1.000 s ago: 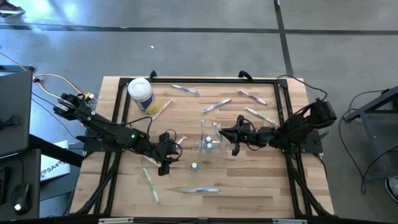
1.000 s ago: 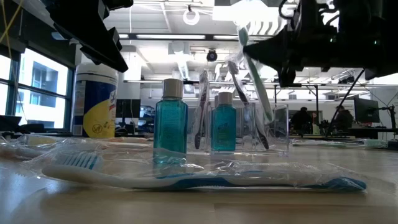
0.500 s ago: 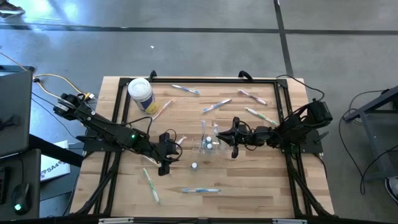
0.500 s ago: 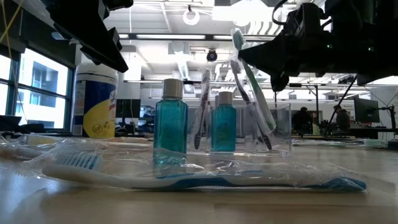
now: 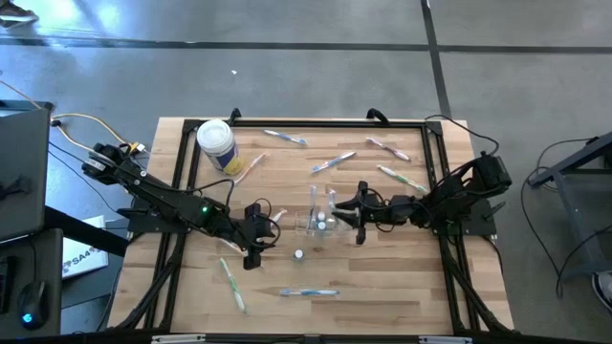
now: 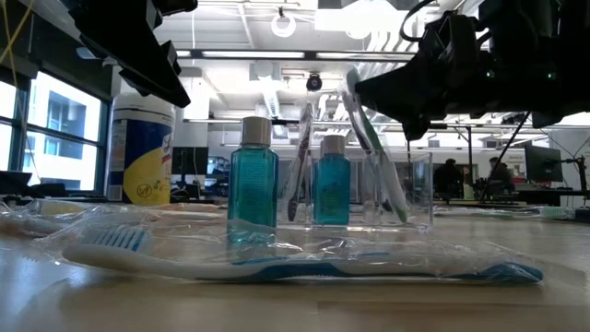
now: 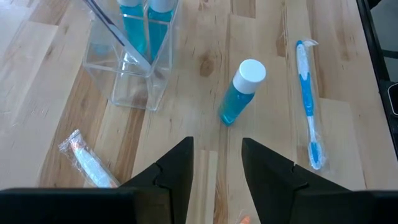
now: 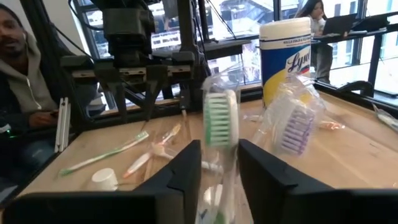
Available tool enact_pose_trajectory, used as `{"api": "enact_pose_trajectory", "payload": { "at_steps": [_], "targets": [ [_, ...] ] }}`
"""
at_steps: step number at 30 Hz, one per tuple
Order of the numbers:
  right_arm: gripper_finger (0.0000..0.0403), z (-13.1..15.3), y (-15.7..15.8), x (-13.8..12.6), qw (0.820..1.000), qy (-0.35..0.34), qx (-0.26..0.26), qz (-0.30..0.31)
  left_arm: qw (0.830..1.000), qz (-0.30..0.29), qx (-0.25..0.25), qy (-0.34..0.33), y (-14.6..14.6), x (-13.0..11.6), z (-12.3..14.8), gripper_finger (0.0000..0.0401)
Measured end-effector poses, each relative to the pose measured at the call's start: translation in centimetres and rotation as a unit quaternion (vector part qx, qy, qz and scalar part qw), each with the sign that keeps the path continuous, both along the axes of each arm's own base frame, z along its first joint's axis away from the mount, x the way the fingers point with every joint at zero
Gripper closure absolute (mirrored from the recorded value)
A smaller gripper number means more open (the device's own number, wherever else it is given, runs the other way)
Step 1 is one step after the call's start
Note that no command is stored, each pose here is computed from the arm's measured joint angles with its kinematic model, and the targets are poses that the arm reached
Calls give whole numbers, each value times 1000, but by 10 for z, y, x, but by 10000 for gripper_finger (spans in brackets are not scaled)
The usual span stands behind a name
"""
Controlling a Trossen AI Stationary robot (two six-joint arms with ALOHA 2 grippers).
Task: Pick & Place toothbrushing station
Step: Put the bottom right green toothbrush into the transparent organizer, then put the purple toothbrush into the transparent organizer
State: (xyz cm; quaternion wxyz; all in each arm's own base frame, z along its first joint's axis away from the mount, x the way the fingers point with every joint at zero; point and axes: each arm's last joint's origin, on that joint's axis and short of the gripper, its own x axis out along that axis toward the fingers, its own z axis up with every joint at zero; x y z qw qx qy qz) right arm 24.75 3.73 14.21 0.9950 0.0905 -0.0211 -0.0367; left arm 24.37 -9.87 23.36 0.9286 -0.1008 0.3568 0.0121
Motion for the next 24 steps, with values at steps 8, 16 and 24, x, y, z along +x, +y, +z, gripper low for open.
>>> {"api": "enact_pose_trajectory", "payload": {
  "at_steps": [8, 16, 24],
  "targets": [
    [209, 0, 2, 0, 1000, 0, 10, 5, 1000, 0, 0, 0, 0, 0, 0, 265],
    [157, 3, 11, -3, 1000, -3, -18, -3, 1000, 0, 0, 0, 0, 0, 0, 265],
    [160, 20, 25, -13, 998, 1, -55, -24, 1000, 0, 0, 0, 0, 0, 0, 265]
  ]
}}
